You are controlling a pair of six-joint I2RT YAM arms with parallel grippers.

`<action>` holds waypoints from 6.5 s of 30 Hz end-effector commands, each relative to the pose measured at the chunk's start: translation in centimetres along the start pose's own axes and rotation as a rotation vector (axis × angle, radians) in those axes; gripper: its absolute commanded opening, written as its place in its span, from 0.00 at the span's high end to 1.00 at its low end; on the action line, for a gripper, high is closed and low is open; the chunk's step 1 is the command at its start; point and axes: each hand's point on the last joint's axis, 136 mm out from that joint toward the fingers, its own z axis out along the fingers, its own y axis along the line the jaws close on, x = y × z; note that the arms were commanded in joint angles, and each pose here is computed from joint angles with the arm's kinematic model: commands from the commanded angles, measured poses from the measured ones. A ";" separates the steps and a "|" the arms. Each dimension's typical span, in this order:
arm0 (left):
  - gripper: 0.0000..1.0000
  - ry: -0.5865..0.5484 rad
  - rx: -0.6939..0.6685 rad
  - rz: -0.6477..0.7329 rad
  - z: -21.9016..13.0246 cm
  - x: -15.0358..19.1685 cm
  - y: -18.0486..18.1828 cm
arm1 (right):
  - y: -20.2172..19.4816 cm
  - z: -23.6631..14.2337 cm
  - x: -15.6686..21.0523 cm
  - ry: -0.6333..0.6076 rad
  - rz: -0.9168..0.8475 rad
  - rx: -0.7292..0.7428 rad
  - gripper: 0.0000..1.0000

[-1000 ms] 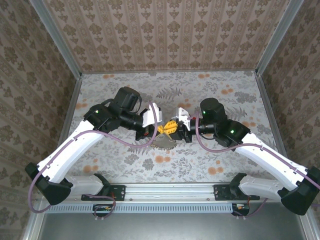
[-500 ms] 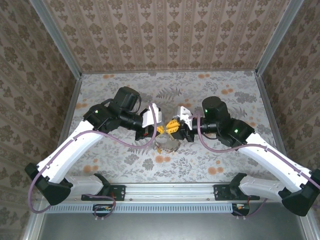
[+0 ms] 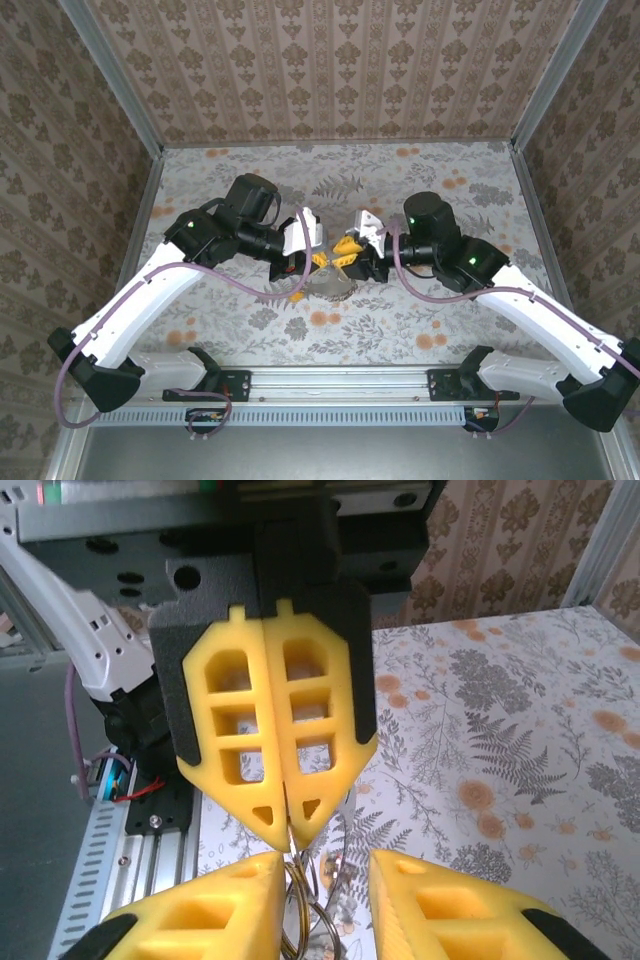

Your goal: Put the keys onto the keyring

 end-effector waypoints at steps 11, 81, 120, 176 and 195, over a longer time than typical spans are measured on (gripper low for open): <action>1.00 -0.011 0.007 0.053 -0.8 -0.3 -1.6 | -2.1 -0.4 -0.7 0.003 0.009 0.054 0.69; 0.74 -0.368 -0.100 -0.060 -3.0 -1.4 0.3 | 2.2 -0.3 -3.6 -0.360 0.114 -0.104 1.00; 1.00 -0.267 0.001 -0.054 -3.0 -0.6 -1.2 | -0.5 -1.7 -1.9 -0.209 0.055 0.115 0.70; 0.99 -0.163 0.046 -0.054 -1.3 -0.7 -1.2 | 1.2 1.1 -0.9 -0.160 0.009 0.022 1.00; 0.84 -0.406 -0.017 -0.100 -1.4 -1.4 -0.4 | 1.5 -0.8 -5.8 -0.520 0.128 -0.034 1.00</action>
